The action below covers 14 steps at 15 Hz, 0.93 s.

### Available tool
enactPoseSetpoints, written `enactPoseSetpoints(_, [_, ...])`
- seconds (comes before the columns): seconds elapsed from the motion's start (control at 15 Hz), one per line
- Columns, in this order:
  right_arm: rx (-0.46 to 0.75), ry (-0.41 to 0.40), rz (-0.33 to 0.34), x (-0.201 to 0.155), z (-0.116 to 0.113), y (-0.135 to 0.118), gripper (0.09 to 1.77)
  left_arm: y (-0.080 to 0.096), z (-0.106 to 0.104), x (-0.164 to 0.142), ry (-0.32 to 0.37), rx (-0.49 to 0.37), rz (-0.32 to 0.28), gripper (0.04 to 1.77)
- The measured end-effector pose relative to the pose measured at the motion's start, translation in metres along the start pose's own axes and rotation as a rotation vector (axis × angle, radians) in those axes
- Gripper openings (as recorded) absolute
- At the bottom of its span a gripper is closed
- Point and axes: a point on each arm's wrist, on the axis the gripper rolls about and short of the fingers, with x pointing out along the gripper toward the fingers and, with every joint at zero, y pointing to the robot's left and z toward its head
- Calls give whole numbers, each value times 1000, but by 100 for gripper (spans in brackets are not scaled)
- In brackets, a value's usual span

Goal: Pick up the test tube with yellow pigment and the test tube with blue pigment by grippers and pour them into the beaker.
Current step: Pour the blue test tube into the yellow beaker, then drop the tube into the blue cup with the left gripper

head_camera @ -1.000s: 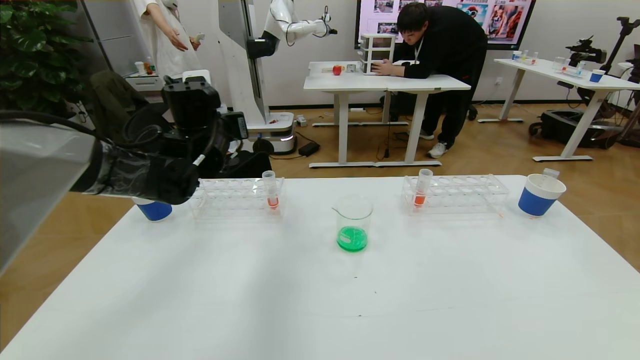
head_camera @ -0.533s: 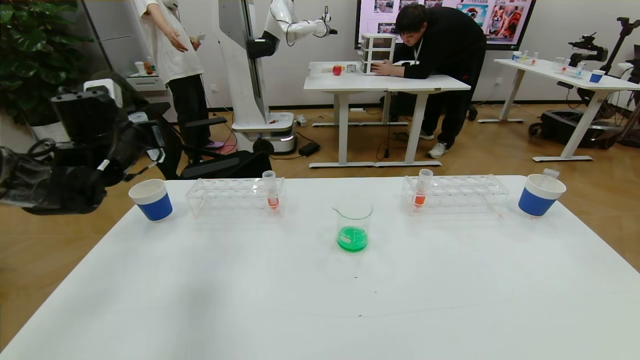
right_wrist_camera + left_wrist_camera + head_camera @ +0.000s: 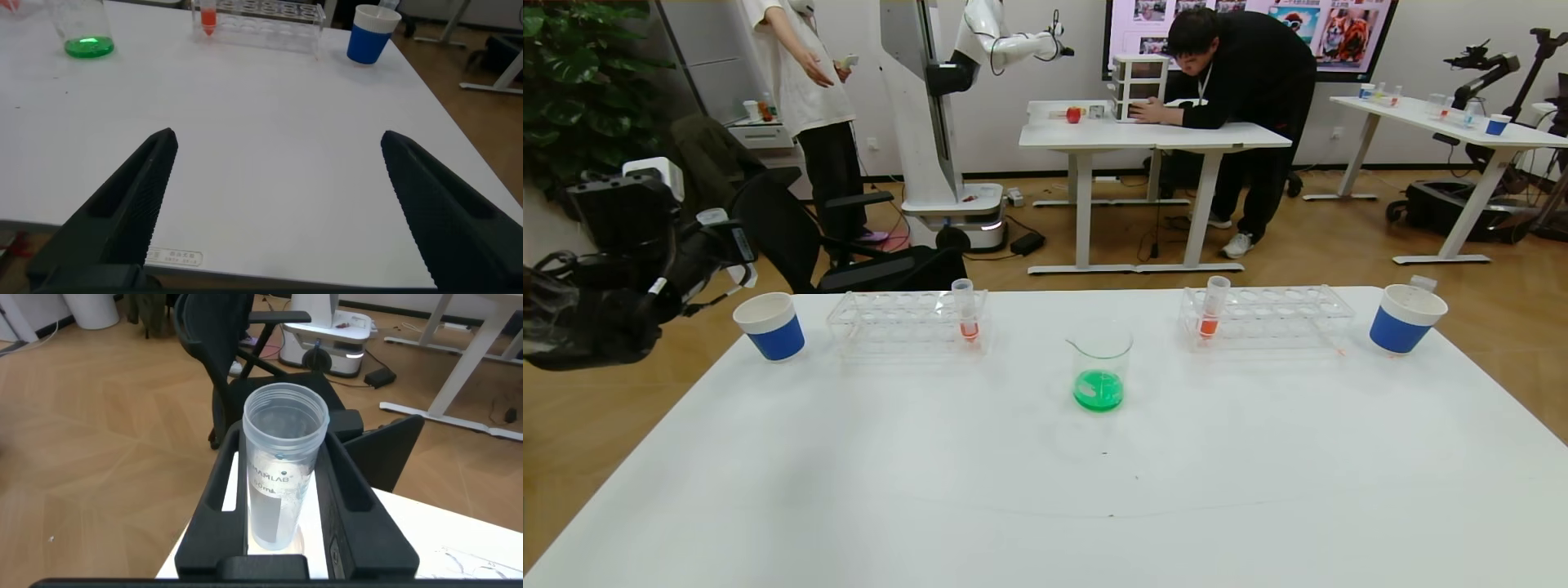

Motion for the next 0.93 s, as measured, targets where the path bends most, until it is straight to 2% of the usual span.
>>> enactPoseSetpoints(0.2, [0, 0, 0, 0, 0, 0, 174, -4, -16, 8, 24, 3, -4, 51])
enactPoseSetpoints(0.4, [0, 0, 0, 0, 0, 0, 174, -6, -32, 20, -45, -10, -5, 51])
enactPoseSetpoints(0.6, [0, 0, 0, 0, 0, 0, 174, 0, -58, 28, 4, -5, 13, 51])
enactPoseSetpoints(0.93, [0, 0, 0, 0, 0, 0, 174, 4, -77, 28, 60, -14, 23, 51])
